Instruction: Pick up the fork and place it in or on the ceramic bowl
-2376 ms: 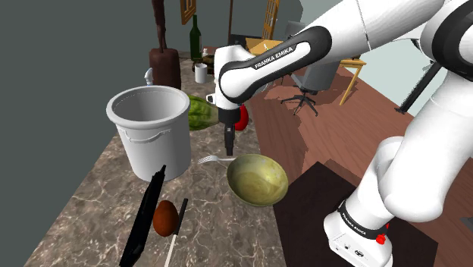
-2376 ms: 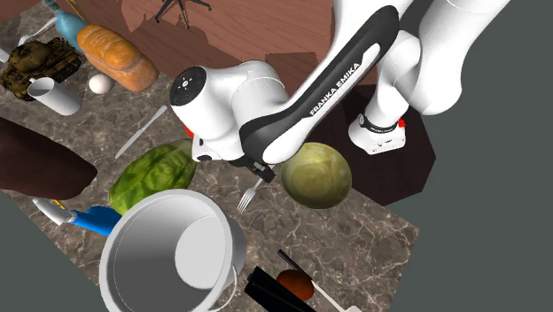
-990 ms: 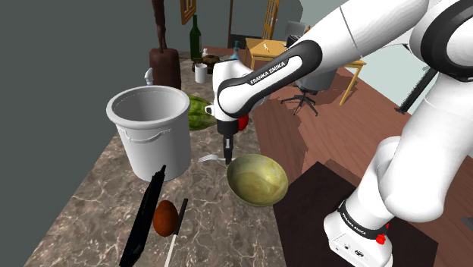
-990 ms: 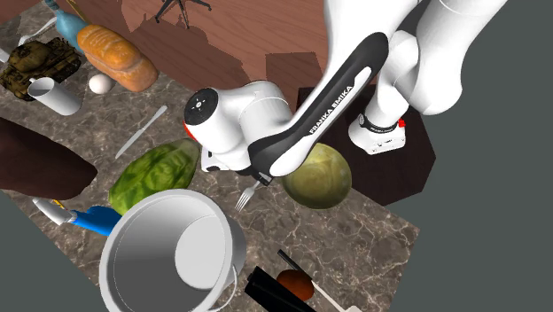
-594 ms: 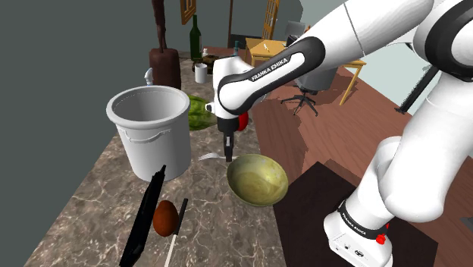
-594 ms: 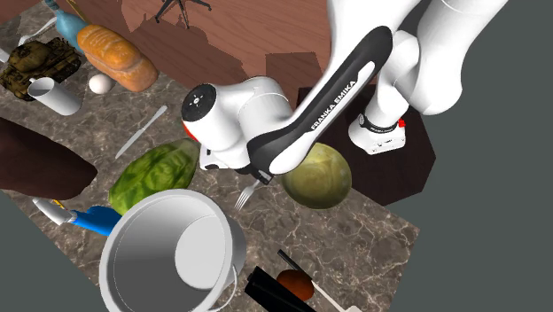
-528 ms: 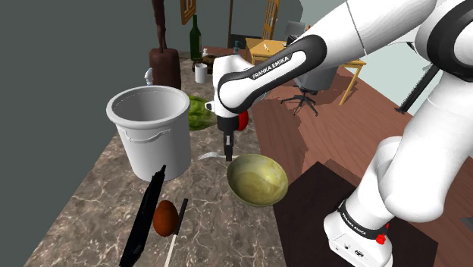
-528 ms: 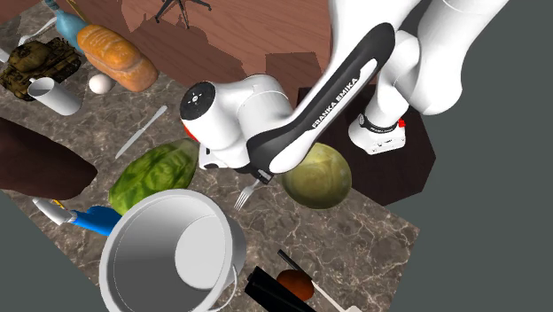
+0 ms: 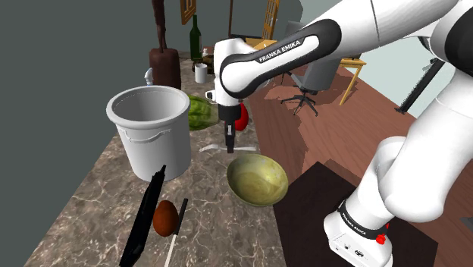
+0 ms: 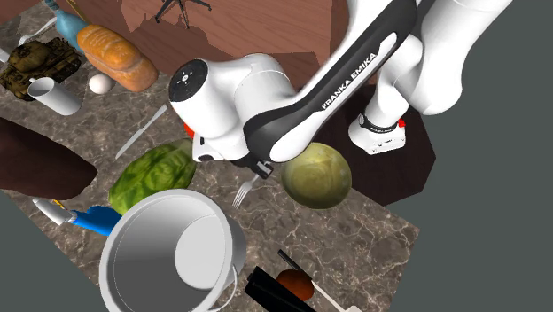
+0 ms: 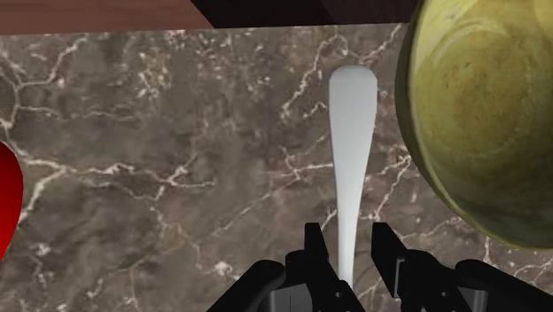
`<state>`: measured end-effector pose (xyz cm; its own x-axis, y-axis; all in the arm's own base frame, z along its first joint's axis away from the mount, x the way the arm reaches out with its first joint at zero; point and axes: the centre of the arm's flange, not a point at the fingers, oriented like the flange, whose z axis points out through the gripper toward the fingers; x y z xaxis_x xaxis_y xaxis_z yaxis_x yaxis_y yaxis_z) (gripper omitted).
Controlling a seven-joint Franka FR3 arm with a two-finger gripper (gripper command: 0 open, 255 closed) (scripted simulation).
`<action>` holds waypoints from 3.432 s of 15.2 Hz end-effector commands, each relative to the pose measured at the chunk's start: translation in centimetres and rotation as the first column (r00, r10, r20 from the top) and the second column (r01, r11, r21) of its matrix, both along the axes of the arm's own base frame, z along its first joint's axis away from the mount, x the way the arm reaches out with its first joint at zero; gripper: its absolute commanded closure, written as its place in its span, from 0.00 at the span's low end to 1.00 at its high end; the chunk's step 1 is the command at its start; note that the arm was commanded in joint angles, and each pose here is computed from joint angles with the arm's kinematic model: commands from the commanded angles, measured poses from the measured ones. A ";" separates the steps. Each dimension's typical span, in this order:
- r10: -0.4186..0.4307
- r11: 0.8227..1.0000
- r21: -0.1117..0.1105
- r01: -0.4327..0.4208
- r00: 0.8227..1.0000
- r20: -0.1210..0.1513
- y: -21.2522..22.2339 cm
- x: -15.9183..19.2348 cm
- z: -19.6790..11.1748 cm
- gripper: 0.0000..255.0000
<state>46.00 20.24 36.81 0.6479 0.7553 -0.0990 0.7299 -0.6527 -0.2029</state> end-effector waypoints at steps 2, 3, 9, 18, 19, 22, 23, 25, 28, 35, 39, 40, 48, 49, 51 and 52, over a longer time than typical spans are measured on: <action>0.000 1.000 0.000 0.000 1.000 0.000 0.1 0.0 1.6 1.00; 0.000 1.000 0.000 0.000 1.000 0.000 0.1 0.0 2.2 1.00; 0.000 1.000 0.000 0.000 1.000 0.000 0.1 0.0 5.3 1.00; 0.000 1.000 0.000 0.000 1.000 0.000 0.1 0.0 10.1 1.00; 0.000 1.000 0.000 0.000 1.000 0.000 0.1 0.0 10.6 1.00; 0.000 1.000 0.000 0.000 1.000 0.000 0.2 -1.3 11.3 1.00; 0.000 1.000 0.000 0.000 1.000 0.000 0.2 -2.6 11.1 1.00; 0.000 1.000 0.000 0.000 1.000 0.000 0.2 -5.3 10.9 1.00; 0.000 1.000 0.000 0.000 1.000 0.000 0.3 -9.2 10.6 1.00; 0.000 1.000 0.000 0.000 1.000 0.000 0.4 -15.2 8.5 1.00; 0.000 1.000 0.000 0.000 1.000 0.000 0.4 -15.2 6.4 1.00; 0.000 1.000 0.000 0.000 1.000 0.000 0.4 -15.2 5.9 1.00; 0.000 1.000 0.000 0.000 1.000 0.000 0.4 -15.2 4.4 1.00; 0.000 1.000 0.000 0.000 1.000 0.000 0.4 -15.2 4.4 1.00; 0.000 1.000 0.000 0.000 1.000 0.000 0.4 -15.2 4.4 1.00; 0.000 1.000 0.000 0.000 1.000 0.000 0.4 -15.2 4.4 0.00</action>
